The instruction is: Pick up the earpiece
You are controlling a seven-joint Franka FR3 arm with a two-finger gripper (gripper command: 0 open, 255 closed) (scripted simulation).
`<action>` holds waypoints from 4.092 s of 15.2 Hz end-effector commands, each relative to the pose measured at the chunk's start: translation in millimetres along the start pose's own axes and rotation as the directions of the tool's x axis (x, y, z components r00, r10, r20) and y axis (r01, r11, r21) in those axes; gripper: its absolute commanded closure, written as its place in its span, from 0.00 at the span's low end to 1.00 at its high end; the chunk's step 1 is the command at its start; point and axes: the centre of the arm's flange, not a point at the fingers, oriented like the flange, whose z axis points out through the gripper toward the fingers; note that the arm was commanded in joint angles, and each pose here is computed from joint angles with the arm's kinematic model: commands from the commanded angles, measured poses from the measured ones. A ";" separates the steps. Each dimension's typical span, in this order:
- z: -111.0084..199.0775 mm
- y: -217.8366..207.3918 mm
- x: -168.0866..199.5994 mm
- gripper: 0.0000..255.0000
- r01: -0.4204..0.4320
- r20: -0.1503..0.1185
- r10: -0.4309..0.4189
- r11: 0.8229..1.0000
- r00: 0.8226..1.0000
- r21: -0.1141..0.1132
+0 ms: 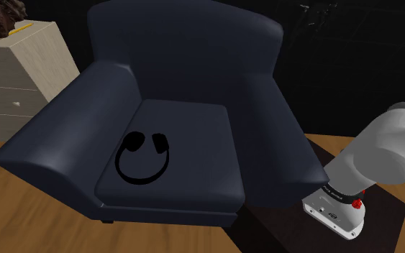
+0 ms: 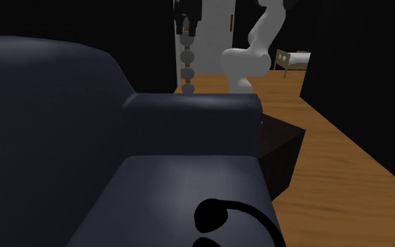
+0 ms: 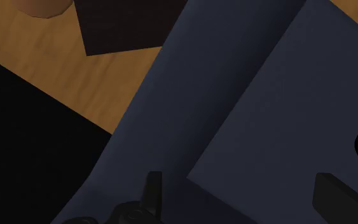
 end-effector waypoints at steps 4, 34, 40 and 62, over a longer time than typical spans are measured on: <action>23.6 -31.3 7.6 0.00 0.002 -0.002 -0.002 1.000 1.000 -0.003; 263.2 -341.1 82.4 0.00 0.025 -0.025 -0.026 0.999 0.999 -0.032; 312.1 -402.5 97.2 0.00 0.030 -0.029 -0.031 0.999 0.999 -0.038; 341.4 -403.2 94.4 1.00 0.030 -0.029 -0.031 0.999 0.999 -0.038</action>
